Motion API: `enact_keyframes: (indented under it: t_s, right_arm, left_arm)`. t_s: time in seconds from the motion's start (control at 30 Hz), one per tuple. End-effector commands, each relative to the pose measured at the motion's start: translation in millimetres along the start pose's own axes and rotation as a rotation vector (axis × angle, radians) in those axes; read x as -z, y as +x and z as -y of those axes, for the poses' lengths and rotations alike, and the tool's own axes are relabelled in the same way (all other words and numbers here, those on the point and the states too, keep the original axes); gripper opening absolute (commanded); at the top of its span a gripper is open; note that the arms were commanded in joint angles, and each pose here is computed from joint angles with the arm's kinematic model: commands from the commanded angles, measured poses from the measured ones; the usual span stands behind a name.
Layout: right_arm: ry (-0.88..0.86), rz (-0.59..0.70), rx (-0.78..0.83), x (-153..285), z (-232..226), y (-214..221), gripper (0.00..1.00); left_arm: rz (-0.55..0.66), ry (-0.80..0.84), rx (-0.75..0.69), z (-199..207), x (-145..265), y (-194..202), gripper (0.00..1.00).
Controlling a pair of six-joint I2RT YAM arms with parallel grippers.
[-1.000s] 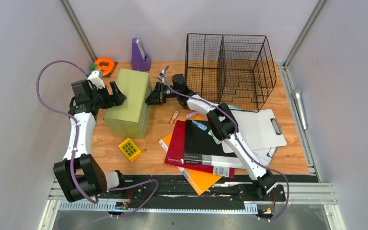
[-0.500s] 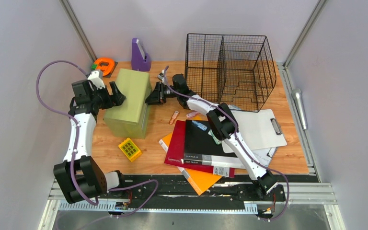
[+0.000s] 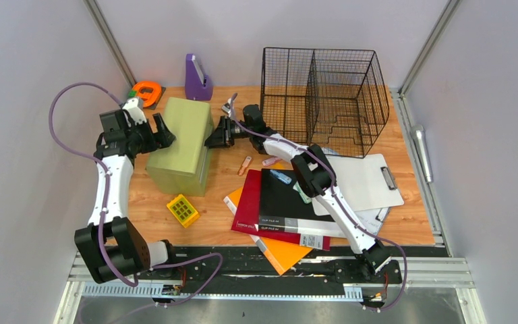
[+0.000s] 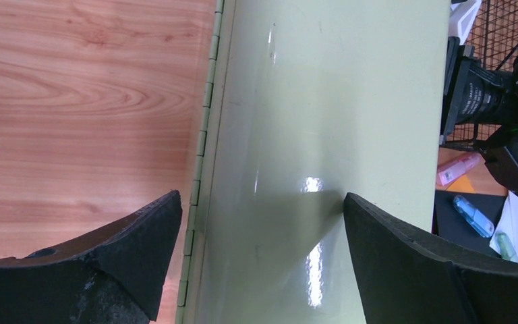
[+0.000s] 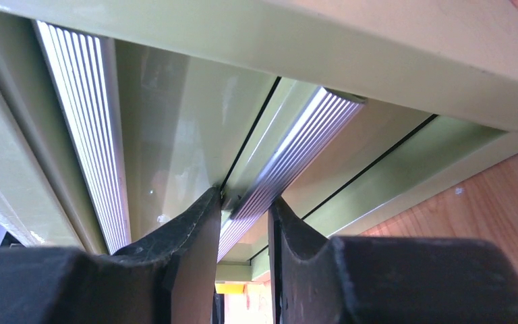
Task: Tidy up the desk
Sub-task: Open the drawer in the storage box.
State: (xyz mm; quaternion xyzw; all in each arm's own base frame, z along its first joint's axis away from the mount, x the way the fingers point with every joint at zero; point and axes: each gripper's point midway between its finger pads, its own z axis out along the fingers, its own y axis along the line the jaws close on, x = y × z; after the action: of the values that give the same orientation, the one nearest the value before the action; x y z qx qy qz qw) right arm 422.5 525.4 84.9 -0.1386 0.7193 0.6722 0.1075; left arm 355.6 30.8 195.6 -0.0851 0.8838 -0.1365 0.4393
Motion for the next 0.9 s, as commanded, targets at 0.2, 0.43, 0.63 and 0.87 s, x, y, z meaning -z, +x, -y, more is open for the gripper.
enact_keyframes:
  t_s: [0.2, 0.43, 0.63, 0.87]
  right_arm:
    - [0.109, -0.147, -0.164, 8.3, 94.7, 70.9, 0.00]
    - [0.115, -0.147, -0.158, 8.4, 94.9, 70.4, 0.00]
    - [0.113, -0.150, -0.154, 8.7, 94.7, 71.0, 0.00]
    - [0.110, -0.155, -0.154, 8.3, 93.4, 72.1, 0.00]
  left_arm:
    - [-0.038, -0.136, -0.164, -7.4, 18.8, -17.1, 1.00]
    - [0.016, -0.146, -0.483, 59.6, 21.2, -42.7, 1.00]
    - [-0.034, -0.118, -0.629, 108.3, -3.8, -28.3, 1.00]
    - [-0.095, -0.260, -0.804, 109.5, -31.0, -5.2, 1.00]
